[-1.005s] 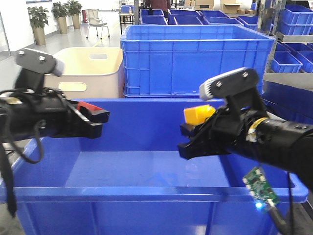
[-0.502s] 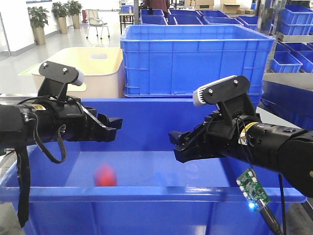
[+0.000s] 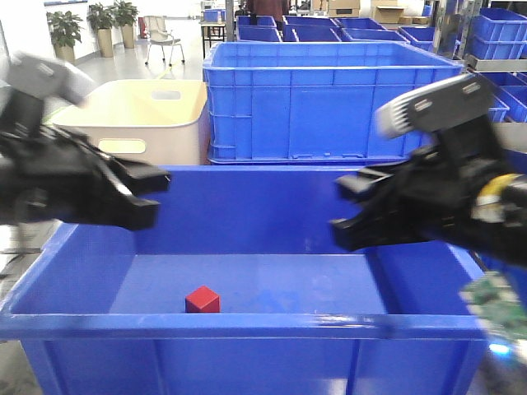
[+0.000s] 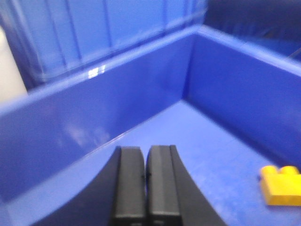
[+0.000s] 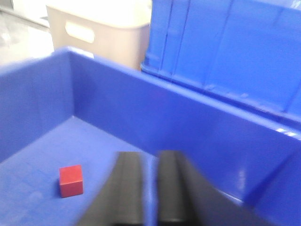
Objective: Pick red and yellow blocks into blue bin
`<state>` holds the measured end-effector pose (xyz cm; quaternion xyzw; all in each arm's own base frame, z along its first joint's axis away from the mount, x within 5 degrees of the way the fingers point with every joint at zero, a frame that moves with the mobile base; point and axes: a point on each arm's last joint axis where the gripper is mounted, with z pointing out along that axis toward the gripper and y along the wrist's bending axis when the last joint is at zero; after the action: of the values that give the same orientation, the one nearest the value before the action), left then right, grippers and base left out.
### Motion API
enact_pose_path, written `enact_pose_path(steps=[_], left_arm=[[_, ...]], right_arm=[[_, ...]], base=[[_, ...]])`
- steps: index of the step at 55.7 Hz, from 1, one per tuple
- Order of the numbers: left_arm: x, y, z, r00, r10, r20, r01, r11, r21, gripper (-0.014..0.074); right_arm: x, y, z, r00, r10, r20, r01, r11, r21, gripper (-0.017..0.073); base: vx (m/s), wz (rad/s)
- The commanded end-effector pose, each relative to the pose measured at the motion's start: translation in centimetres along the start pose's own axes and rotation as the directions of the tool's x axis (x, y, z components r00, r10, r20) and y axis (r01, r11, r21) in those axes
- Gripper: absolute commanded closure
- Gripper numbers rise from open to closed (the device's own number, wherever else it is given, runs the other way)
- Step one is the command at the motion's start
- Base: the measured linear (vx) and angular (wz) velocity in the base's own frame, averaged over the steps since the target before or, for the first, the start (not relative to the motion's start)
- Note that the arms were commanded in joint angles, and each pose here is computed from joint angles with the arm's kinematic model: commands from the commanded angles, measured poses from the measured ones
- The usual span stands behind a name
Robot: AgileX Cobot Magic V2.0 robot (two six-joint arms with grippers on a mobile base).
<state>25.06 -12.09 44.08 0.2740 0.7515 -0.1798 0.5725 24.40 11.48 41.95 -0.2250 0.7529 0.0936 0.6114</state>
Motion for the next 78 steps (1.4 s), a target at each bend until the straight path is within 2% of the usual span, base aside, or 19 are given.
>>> enact_pose_path(steps=[1,6,10,18,25,27,32,40,47,78], left_arm=[[-2.8,-0.9,-4.0,0.99,0.015,0.142,-0.012,1.0,-0.021,0.0602],[-1.9,-2.0,-6.0,0.995,-0.002,0.095,0.0,1.0,0.028,0.0598],[0.3,-2.5,-6.9,0.998,-0.01,0.054,0.008,0.999,0.036,0.0594],[6.4,-3.0,-8.2,0.994,-0.077,0.078,0.081,0.996,-0.042,0.0594],[11.5,-3.3,-9.7,0.969,-0.19,0.158,0.207,0.973,-0.103,0.0594],[12.6,-3.3,-10.0,0.962,-0.205,0.179,0.228,0.966,-0.124,0.0594],[14.8,-3.2,-10.6,0.954,-0.202,0.221,0.242,0.954,-0.177,0.0594],[16.3,-3.3,-10.9,0.954,-0.202,0.22,0.246,0.95,-0.192,0.0594],[16.9,-3.5,-10.7,0.96,-0.211,0.184,0.243,0.953,-0.179,0.0594],[17.1,-3.6,-10.7,0.963,-0.209,0.172,0.239,0.955,-0.175,0.0591]], right_arm=[[-2.6,-0.4,-3.8,0.991,-0.026,0.132,0.022,0.999,0.026,0.0575],[-1.6,-0.4,-5.9,0.992,-0.071,0.106,0.067,0.997,0.041,0.0574],[0.3,-0.1,-7.5,0.992,-0.073,0.103,0.069,0.997,0.041,0.0573],[4.6,0.5,-10.6,0.988,-0.04,0.148,0.034,0.999,0.04,0.0571],[8.3,1.1,-11.9,0.988,-0.031,0.149,0.026,0.999,0.037,0.057],[9.1,1.2,-12.2,0.987,-0.034,0.154,0.028,0.999,0.038,0.0569],[10.4,1.4,-12.7,0.983,-0.054,0.174,0.047,0.998,0.044,0.0569],[11.1,1.5,-12.9,0.981,-0.065,0.184,0.057,0.997,0.047,0.0569],[11.1,1.5,-12.9,0.982,-0.049,0.184,0.042,0.998,0.043,0.0569],[11.1,1.5,-12.9,0.982,-0.05,0.184,0.042,0.998,0.043,0.0569]], base=[[0.0,0.0],[0.0,0.0],[0.0,0.0],[0.0,0.0],[0.0,0.0],[0.0,0.0],[0.0,0.0],[0.0,0.0],[0.0,0.0],[0.0,0.0]])
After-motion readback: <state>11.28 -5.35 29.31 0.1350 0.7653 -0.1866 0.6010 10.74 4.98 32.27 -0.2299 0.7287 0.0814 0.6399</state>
